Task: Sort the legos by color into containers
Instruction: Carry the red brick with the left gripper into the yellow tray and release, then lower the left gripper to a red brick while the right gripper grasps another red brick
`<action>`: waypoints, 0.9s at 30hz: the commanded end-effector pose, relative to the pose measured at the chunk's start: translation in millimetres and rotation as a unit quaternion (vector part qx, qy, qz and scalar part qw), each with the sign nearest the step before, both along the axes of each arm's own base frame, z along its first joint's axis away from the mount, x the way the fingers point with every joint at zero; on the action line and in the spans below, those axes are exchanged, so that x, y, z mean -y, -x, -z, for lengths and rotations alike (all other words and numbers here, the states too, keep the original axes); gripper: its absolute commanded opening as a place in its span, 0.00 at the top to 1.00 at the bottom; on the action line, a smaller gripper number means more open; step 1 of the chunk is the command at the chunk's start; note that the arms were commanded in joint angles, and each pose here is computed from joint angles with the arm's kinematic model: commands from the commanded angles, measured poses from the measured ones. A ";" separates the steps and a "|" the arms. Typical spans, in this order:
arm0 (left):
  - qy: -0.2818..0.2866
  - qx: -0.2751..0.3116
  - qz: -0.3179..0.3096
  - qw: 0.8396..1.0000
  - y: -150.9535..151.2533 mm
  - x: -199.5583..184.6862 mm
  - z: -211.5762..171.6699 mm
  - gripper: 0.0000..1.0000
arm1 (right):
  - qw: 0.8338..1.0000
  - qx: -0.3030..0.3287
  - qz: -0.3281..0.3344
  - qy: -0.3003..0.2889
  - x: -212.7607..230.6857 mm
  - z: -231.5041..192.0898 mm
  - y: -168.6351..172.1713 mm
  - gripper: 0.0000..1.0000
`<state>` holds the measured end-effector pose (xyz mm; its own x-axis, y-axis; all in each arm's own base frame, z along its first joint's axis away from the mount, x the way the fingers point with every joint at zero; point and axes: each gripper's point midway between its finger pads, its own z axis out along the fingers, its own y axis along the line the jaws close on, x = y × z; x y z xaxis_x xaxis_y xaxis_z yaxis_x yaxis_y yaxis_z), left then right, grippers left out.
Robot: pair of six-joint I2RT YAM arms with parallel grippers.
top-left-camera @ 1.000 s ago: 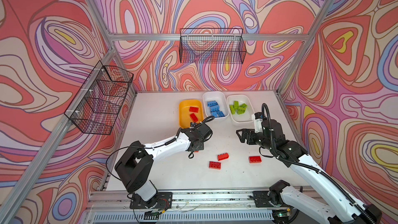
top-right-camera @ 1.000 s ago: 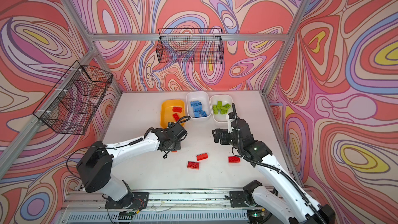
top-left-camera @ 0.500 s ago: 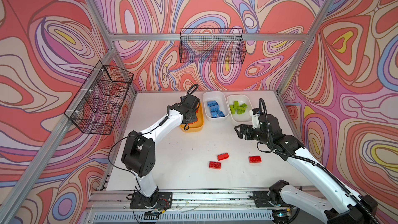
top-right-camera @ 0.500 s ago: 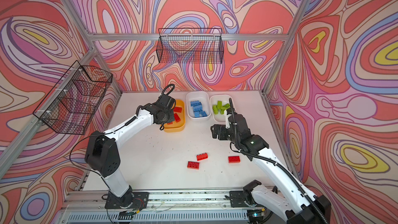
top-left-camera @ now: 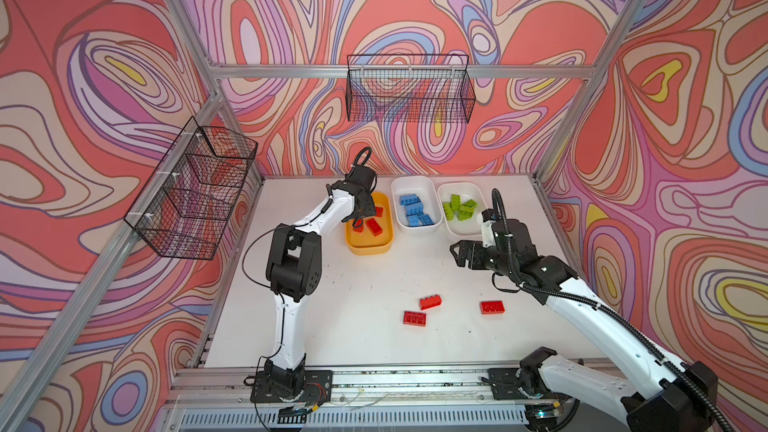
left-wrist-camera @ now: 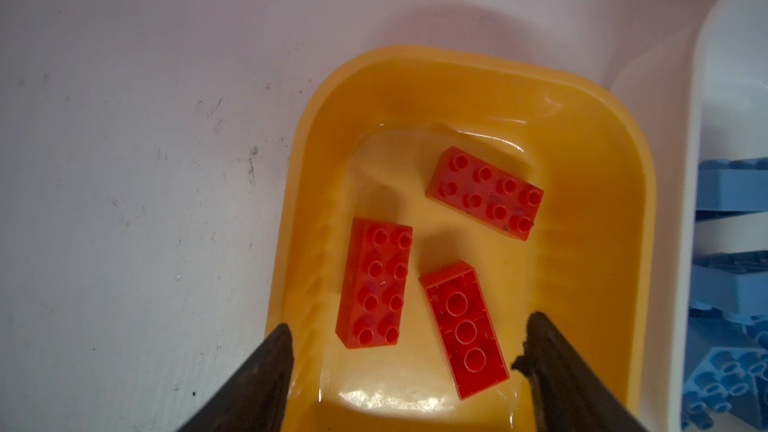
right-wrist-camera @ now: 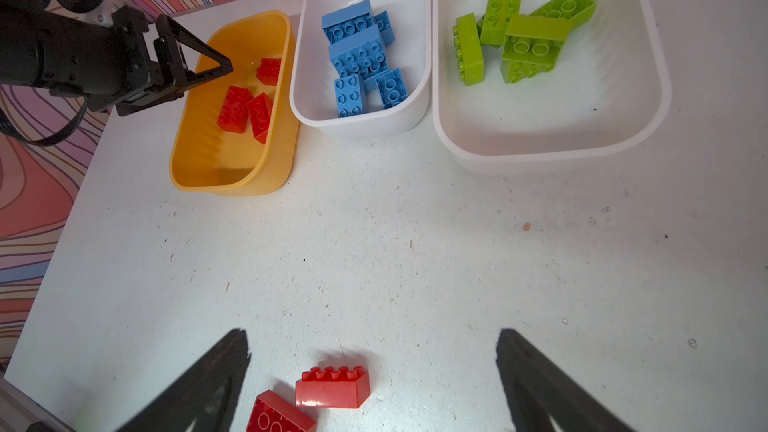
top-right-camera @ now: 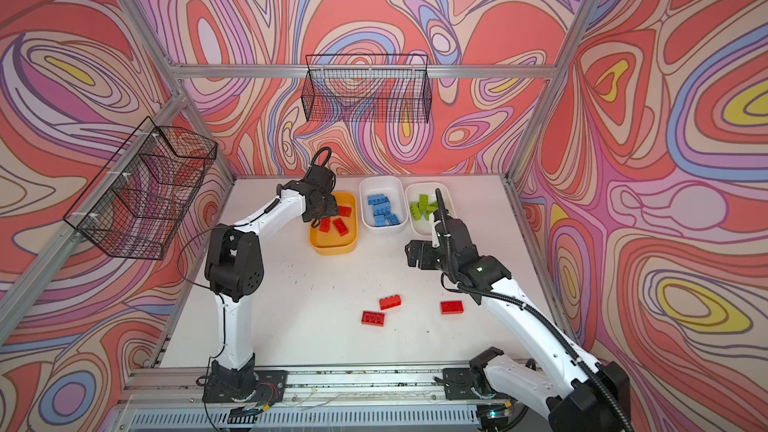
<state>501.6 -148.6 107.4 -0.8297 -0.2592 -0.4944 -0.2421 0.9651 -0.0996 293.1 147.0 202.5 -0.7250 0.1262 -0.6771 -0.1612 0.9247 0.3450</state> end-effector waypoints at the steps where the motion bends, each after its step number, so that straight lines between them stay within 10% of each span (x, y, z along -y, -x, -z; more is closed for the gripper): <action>1: 0.028 0.020 0.013 0.999 6.1 5.6 -19.8 0.12 | 1.000 -0.010 -0.009 -0.014 -6.3 6.5 3.2 0.02; 10: 0.080 0.071 0.011 0.994 96.5 -9.7 -47.9 0.12 | 0.997 -0.062 -0.038 0.024 -43.5 51.6 29.2 0.03; 20: 0.100 0.060 0.030 0.993 228.4 -9.0 3.7 0.00 | 0.990 -0.110 -0.032 0.082 -72.6 100.3 65.4 0.02; 27: 0.128 0.047 0.037 0.990 265.9 -13.7 42.7 0.00 | 0.985 -0.135 -0.040 0.099 -87.0 129.8 80.1 0.02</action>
<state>232.1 -131.7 60.2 -0.8347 -0.2754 -0.4769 -0.1361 0.9423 -0.3060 214.0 236.0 83.8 -0.8773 -0.0910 -0.4712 -0.2101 0.9556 0.2065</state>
